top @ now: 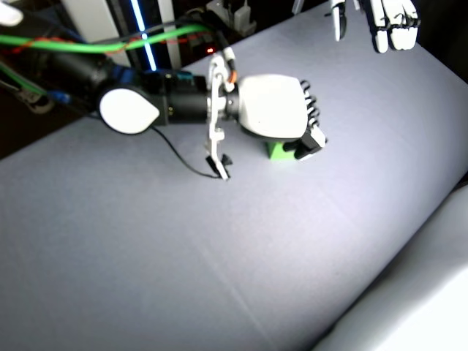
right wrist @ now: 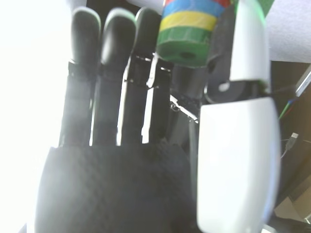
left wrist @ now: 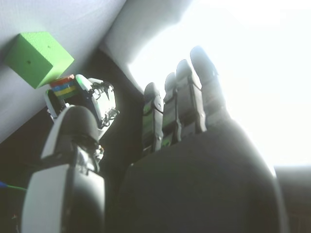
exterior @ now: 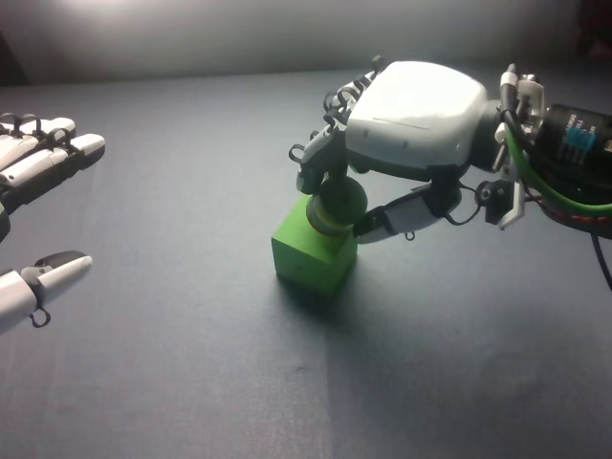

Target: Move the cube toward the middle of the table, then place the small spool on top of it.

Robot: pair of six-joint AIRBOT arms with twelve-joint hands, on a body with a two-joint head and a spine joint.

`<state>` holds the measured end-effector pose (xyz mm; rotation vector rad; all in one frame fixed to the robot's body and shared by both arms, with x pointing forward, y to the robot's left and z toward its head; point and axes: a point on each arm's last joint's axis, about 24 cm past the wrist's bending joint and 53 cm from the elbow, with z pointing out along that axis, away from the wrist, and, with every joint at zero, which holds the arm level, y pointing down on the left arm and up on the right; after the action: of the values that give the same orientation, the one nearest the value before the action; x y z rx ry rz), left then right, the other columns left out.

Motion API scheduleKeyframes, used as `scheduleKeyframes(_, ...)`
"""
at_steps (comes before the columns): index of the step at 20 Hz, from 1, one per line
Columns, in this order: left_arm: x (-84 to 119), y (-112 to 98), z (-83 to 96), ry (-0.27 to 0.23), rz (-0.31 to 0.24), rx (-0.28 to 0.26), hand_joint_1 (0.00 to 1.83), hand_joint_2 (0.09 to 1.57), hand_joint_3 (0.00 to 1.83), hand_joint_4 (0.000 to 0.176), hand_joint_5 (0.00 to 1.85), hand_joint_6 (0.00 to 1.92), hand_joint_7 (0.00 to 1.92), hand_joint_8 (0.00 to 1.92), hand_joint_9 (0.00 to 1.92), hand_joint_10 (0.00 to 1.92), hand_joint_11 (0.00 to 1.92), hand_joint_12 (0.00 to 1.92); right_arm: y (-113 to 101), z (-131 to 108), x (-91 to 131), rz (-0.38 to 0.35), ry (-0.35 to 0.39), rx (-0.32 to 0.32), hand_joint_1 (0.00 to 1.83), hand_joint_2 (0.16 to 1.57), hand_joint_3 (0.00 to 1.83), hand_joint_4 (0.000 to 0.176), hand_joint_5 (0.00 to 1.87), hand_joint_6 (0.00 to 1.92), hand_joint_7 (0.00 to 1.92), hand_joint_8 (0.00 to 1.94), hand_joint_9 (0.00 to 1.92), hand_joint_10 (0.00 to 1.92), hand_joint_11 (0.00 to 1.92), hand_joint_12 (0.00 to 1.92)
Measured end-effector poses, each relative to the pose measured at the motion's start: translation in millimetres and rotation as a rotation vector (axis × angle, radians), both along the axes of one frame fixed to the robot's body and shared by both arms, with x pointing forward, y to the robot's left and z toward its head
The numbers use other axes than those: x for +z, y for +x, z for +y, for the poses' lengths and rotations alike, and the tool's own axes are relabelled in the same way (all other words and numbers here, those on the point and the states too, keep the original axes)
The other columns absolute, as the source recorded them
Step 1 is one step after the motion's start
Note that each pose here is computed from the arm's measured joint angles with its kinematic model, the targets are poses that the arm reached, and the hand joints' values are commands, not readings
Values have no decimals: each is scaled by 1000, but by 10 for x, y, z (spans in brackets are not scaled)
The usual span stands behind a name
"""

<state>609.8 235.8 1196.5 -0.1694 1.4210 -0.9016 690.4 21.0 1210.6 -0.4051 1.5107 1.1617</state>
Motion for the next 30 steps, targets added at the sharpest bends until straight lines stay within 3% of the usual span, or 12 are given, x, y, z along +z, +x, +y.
scheduleKeyframes(2, 1, 1, 3, -1, 0, 1, 579, 1278, 0, 41, 242, 0, 163, 0, 215, 2, 0, 755, 1, 27, -14, -1, -4, 1, 1384, 1065, 1, 0, 1089, 753, 1074, 747, 976, 1112, 723, 1239)
scheduleKeyframes(7, 3, 0, 1, -1, -1, 0, 575, 1265, 0, 38, 239, 0, 152, 0, 190, 2, 0, 684, 25, 65, -28, 1, -9, -3, 1383, 1077, 1, 0, 1080, 763, 1038, 812, 943, 1167, 703, 1243)
scheduleKeyframes(9, 5, 0, 2, -2, -2, 1, 583, 1270, 3, 30, 244, 2, 158, 1, 193, 0, 0, 714, 24, 70, -32, 0, -10, -4, 1225, 1109, 4, 21, 983, 941, 993, 998, 915, 598, 657, 1217)
scheduleKeyframes(10, 6, -1, 1, -4, -1, 0, 593, 1267, 1, 25, 252, 4, 163, 3, 196, 1, 0, 715, 23, 74, -34, -2, -12, -4, 1226, 1021, 0, 0, 840, 373, 818, 531, 883, 496, 630, 1201)
scheduleKeyframes(12, 9, -1, 3, -5, -2, 0, 561, 1265, 1, 24, 250, 1, 167, 2, 208, 5, 7, 723, 26, 74, -50, -4, -22, -6, 1146, 974, 0, 4, 747, 20, 725, 120, 817, 325, 557, 1123)
scheduleKeyframes(14, 9, -1, 2, -6, -2, 0, 573, 1264, 0, 46, 248, 0, 165, 1, 195, 2, 0, 696, 45, 66, -98, 3, -41, -15, 1114, 963, 1, 47, 642, 0, 634, 13, 769, 195, 467, 1084)
scheduleKeyframes(16, 12, -2, 2, -7, -3, 0, 587, 1264, 0, 23, 246, 0, 169, 1, 200, 3, 1, 696, 47, 65, -104, 5, -44, -16, 1096, 968, 0, 79, 596, 1, 567, 0, 747, 91, 430, 958)
scheduleKeyframes(20, 15, -2, 3, -12, -2, -1, 628, 1272, 0, 41, 232, 0, 169, 0, 185, 2, 0, 644, 42, 70, -103, 5, -43, -14, 1064, 967, 0, 87, 573, 0, 580, 4, 771, 59, 432, 984)
scheduleKeyframes(22, 24, -4, 3, -19, -3, -2, 623, 1276, 2, 31, 231, 0, 182, 3, 200, 5, 0, 664, 3, 105, -100, 12, -36, -6, 1001, 933, 0, 127, 362, 0, 429, 0, 576, 7, 190, 1117)
scheduleKeyframes(24, 56, -11, 5, -28, -14, -4, 580, 1279, 1, 44, 224, 0, 180, 0, 193, 1, 0, 653, -76, 133, -53, 17, -15, 10, 882, 914, 0, 118, 208, 0, 315, 0, 435, 0, 41, 1195)
scheduleKeyframes(26, 81, -28, -1, -39, -23, -4, 526, 1272, 0, 66, 208, 2, 174, 1, 171, 1, 0, 558, -185, 7, 185, -8, 62, 26, 840, 930, 3, 168, 96, 0, 128, 0, 222, 0, 1, 950)
scheduleKeyframes(30, 113, -66, 1, -53, -33, -6, 484, 1242, 0, 84, 194, 0, 193, 2, 221, 5, 1, 572, -184, -611, 609, -63, 197, -34, 694, 955, 1, 143, 23, 0, 131, 0, 152, 1, 0, 346)
